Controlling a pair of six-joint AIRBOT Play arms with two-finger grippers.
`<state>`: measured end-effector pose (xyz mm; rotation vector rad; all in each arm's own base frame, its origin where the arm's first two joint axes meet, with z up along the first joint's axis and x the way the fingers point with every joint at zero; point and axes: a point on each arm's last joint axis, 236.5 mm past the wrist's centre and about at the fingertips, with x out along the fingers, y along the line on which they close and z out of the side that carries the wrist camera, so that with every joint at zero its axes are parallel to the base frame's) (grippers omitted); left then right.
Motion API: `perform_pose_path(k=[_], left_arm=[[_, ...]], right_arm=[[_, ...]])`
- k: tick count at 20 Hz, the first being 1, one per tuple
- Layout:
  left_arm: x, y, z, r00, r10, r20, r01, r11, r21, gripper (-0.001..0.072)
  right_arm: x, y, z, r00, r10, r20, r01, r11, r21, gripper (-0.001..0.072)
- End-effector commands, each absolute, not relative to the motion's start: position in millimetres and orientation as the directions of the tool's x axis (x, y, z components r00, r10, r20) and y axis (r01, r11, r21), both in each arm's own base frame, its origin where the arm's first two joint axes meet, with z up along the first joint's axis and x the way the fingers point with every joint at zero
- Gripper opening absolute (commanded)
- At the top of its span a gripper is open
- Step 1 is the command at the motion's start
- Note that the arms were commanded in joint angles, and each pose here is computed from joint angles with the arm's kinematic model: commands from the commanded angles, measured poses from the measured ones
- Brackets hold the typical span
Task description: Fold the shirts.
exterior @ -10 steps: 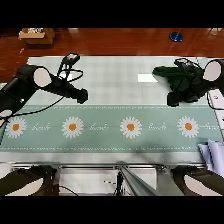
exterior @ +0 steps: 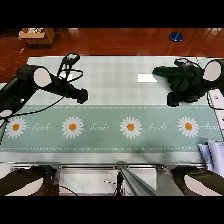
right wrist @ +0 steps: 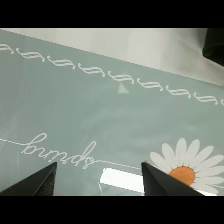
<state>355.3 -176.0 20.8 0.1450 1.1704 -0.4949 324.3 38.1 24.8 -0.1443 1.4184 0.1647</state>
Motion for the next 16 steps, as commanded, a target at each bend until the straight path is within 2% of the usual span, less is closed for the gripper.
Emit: perform_pose_path(k=[1,5,11,13,15,16], left_arm=[[355,-176,21,0.297,-0.297,-0.908,0.445,0.884,-0.143,0.0720],[355,-176,21,0.297,-0.297,-0.908,0.445,0.884,-0.143,0.0720],[370,-181,20,0.342,-0.313,-0.886,0.438,0.887,-0.144,0.0720],[376,-183,20,0.360,-0.316,-0.878,0.436,0.889,-0.141,0.0720],[379,-184,23,0.374,-0.320,-0.871,0.435,0.889,-0.140,0.0720],[379,-184,23,0.375,-0.320,-0.870,0.435,0.889,-0.140,0.0720]], right_arm=[[325,35,25,0.147,0.014,-0.989,-0.212,0.977,-0.018,0.0598],[327,35,25,0.155,0.015,-0.988,-0.211,0.977,-0.019,0.0597],[359,44,33,0.289,0.052,-0.956,-0.207,0.978,-0.009,0.0589],[400,23,50,0.465,-0.034,-0.885,-0.151,0.982,-0.117,0.0584],[447,-23,88,0.658,-0.226,-0.718,0.019,0.958,-0.285,0.0535],[463,-38,108,0.722,-0.281,-0.632,0.086,0.943,-0.321,0.0510]])
